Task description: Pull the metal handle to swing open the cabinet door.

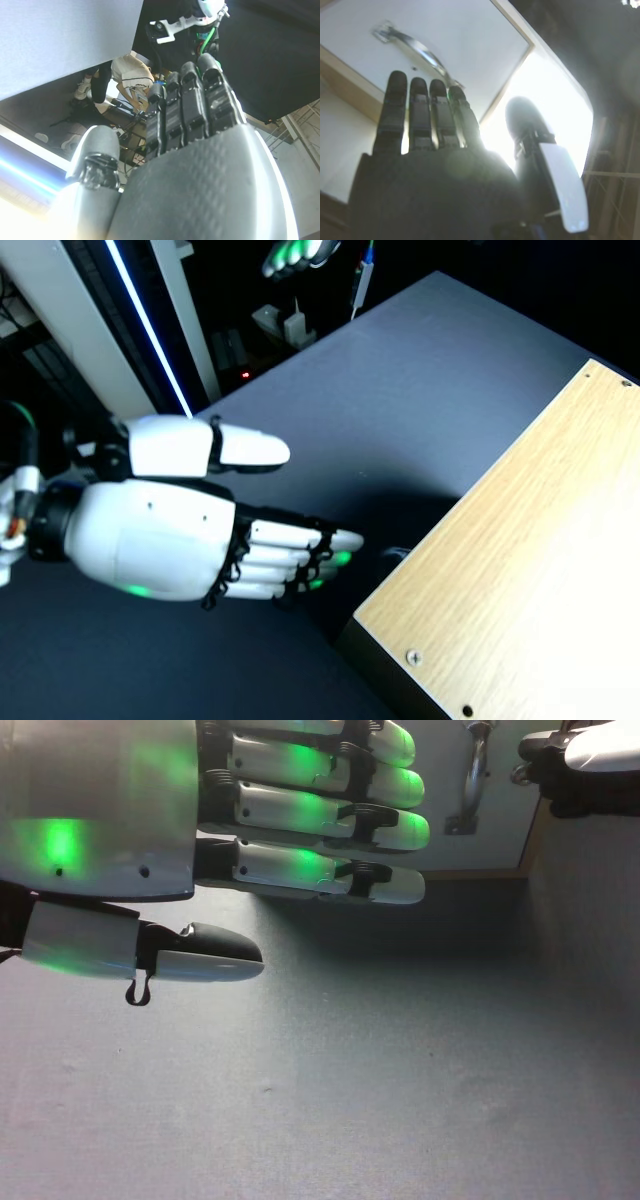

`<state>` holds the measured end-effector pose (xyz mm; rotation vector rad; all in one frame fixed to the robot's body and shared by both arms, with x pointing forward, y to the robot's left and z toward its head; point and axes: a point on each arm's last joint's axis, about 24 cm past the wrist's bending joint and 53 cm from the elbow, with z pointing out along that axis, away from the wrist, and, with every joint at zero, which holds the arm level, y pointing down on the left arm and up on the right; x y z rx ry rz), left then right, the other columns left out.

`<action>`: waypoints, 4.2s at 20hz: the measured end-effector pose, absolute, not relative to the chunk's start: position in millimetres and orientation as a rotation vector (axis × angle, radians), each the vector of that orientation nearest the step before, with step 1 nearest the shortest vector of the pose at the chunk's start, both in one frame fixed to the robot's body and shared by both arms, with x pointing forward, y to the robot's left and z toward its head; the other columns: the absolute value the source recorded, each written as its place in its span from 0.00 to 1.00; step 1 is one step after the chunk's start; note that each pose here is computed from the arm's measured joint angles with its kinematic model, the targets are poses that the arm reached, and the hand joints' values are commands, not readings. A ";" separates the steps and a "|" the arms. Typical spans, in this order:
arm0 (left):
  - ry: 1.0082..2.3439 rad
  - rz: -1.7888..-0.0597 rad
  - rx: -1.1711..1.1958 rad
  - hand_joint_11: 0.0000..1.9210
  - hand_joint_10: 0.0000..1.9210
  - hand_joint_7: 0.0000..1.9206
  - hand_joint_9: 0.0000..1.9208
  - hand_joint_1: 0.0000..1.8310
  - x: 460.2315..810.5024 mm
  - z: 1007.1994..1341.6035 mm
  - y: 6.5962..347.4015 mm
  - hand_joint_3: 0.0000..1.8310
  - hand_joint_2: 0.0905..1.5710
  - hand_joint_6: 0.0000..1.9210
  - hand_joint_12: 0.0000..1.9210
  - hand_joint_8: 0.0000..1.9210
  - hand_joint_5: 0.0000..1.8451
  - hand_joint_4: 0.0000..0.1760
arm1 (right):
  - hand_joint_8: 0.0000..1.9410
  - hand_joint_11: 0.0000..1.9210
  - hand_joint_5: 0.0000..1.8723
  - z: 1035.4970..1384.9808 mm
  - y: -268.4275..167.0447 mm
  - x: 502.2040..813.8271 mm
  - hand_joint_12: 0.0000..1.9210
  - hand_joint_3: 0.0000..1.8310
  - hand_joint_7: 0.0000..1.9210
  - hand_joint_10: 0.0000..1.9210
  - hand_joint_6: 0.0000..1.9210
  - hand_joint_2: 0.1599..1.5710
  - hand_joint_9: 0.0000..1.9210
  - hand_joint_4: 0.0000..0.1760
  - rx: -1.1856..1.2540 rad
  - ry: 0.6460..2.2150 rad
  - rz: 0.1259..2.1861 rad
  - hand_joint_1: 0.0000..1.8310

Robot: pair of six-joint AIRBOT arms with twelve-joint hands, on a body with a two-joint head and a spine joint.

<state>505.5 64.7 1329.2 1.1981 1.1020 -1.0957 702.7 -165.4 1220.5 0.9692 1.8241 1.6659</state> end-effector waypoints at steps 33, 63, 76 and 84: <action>1.102 -1.096 1.198 0.00 0.00 0.14 0.12 0.00 505.4 1329.2 64.9 0.05 1.00 0.00 0.29 0.00 0.16 0.00 | 0.00 0.00 0.04 1188.0 -140.2 725.0 0.18 0.04 0.04 0.00 0.00 1.00 0.04 0.00 1.248 1.788 1.590 0.00; 1.102 -1.096 1.198 0.00 0.00 0.16 0.14 0.00 505.4 1329.2 64.9 0.04 1.00 0.00 0.36 0.00 0.17 0.00 | 0.00 0.00 0.05 1188.5 -120.5 699.3 0.21 0.04 0.05 0.00 0.00 1.00 0.05 0.00 1.130 1.876 1.608 0.00; 1.102 -1.095 1.198 0.00 0.00 0.16 0.14 0.00 505.6 1329.2 64.9 0.04 1.00 0.00 0.36 0.00 0.17 0.00 | 0.00 0.00 0.04 1192.3 -129.8 690.6 0.17 0.05 0.05 0.00 0.00 1.00 0.04 0.00 1.100 1.886 1.610 0.00; 1.102 -1.096 1.198 0.00 0.00 0.17 0.15 0.00 505.4 1329.2 64.9 0.05 1.00 0.00 0.39 0.00 0.18 0.00 | 0.00 0.00 0.04 1190.6 -142.7 695.8 0.16 0.05 0.05 0.00 0.00 1.00 0.04 0.00 1.083 1.884 1.576 0.00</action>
